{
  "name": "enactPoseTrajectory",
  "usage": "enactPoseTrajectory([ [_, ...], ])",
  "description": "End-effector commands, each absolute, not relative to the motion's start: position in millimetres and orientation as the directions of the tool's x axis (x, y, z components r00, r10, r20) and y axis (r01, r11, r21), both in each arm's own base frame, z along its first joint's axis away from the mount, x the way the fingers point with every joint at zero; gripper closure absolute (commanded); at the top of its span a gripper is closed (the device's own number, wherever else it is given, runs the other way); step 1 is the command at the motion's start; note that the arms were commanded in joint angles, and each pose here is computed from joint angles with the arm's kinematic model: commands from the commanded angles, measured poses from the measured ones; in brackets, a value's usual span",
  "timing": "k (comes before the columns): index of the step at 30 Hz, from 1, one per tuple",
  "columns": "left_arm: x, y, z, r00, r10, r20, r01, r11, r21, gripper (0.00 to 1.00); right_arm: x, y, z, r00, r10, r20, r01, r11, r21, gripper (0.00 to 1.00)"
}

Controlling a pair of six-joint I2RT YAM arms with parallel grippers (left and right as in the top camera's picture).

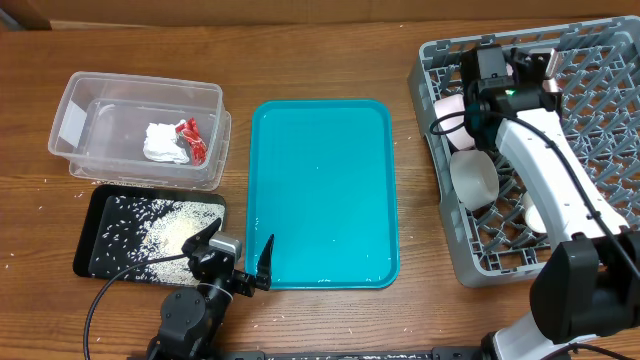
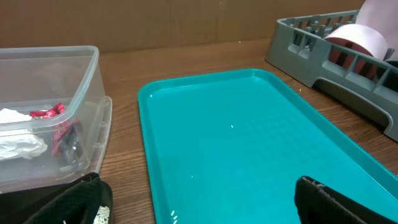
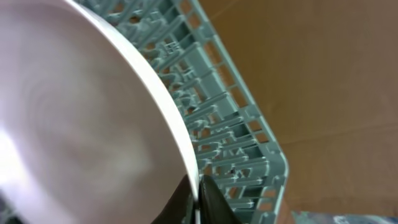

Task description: Sort waste into correct bins and load items into the dishwasher

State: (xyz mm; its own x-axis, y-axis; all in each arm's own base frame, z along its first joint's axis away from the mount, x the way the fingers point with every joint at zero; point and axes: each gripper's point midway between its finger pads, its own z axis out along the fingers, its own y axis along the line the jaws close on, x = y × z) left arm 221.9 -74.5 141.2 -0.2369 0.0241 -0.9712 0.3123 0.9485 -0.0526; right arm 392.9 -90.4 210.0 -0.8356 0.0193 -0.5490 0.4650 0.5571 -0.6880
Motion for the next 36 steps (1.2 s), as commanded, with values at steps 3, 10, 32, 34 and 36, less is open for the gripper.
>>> enactPoseTrajectory([
  [3,222.4,-73.8,142.4,-0.223,0.031,-0.974,0.313,0.949,-0.042,0.0,397.0,-70.9,201.5,-0.852,-0.007,-0.524,0.407,0.622,-0.669,0.86],
  [10,222.4,-73.8,142.4,-0.223,0.031,-0.974,0.313,0.949,-0.042,0.0,402.0,-36.9,193.5,-0.875,-0.096,-0.474,0.286,0.688,-0.667,0.87],
  [32,222.4,-73.8,142.4,-0.223,0.031,-0.974,0.313,0.949,-0.042,0.0,338.5,100.0,284.5,-0.708,0.008,-0.706,0.144,0.98,-0.134,0.47],
  [34,222.4,-73.8,142.3,-0.223,0.031,-0.974,0.313,0.949,-0.042,0.0,323.9,121.8,299.2,-0.699,0.043,-0.713,0.055,0.998,0.007,0.42],
  [36,222.4,-73.8,142.4,-0.223,0.031,-0.974,0.313,0.949,-0.042,0.0,308.7,141.8,315.3,-0.694,0.062,-0.717,-0.045,0.991,0.13,0.34],
])
